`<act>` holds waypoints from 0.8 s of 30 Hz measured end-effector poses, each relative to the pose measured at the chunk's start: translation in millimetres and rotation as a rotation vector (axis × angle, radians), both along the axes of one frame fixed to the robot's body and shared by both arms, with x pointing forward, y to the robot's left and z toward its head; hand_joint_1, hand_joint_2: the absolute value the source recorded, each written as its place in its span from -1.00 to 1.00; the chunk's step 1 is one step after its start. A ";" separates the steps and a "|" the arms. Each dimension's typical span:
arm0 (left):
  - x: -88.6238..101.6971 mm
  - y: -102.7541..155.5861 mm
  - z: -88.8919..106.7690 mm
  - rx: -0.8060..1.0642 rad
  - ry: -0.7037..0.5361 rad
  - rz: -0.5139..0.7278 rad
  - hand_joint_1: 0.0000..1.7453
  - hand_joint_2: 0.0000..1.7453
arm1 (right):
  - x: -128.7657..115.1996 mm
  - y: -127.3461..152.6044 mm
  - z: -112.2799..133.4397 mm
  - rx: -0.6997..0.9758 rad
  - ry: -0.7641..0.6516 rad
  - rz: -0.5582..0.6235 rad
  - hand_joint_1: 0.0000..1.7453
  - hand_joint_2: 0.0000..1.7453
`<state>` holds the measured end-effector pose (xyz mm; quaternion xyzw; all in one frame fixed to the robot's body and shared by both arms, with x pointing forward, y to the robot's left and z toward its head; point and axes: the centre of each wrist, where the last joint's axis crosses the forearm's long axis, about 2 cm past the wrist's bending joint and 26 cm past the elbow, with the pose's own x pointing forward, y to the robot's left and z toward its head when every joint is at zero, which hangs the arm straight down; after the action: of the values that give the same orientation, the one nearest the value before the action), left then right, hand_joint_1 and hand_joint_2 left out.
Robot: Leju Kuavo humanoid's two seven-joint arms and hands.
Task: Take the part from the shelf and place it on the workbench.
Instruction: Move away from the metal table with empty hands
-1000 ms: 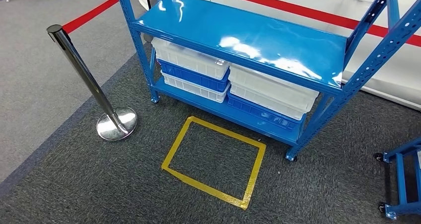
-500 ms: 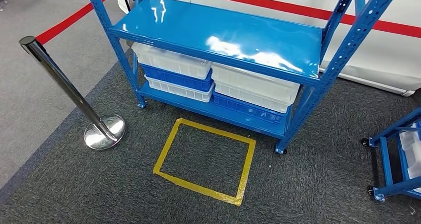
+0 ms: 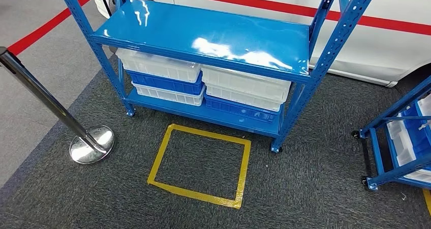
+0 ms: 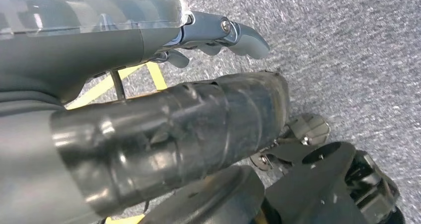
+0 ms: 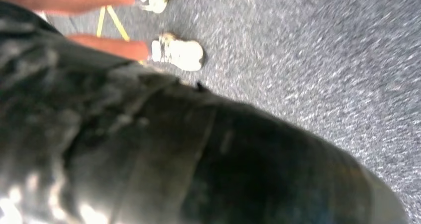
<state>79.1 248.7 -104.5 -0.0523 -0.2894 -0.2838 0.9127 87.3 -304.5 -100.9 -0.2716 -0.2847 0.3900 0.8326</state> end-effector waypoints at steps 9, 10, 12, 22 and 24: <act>-2.7 -0.5 -0.4 0.000 0.004 0.004 -1.00 -1.00 | -3.2 -2.7 -1.7 0.139 0.030 -0.149 -1.00 1.00; -2.6 -0.5 -0.4 0.000 0.004 0.004 -1.00 -1.00 | -3.3 -2.5 -2.0 0.172 0.037 -0.170 -1.00 1.00; -2.5 -0.5 -0.4 -0.001 0.004 0.004 -1.00 -1.00 | -4.1 -0.6 -2.7 0.247 0.050 -0.209 -1.00 1.00; -3.8 1.3 -0.8 -0.004 0.009 0.001 -1.00 -1.00 | -14.4 13.8 -6.0 0.505 0.125 -0.388 -1.00 1.00; -3.7 2.2 -0.9 -0.002 0.009 0.002 -1.00 -1.00 | -16.5 15.9 -6.4 0.518 0.134 -0.406 -1.00 1.00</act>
<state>75.4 250.9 -105.3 -0.0542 -0.2857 -0.2825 0.9141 70.8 -288.6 -107.4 -0.0756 -0.2590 0.1480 0.9515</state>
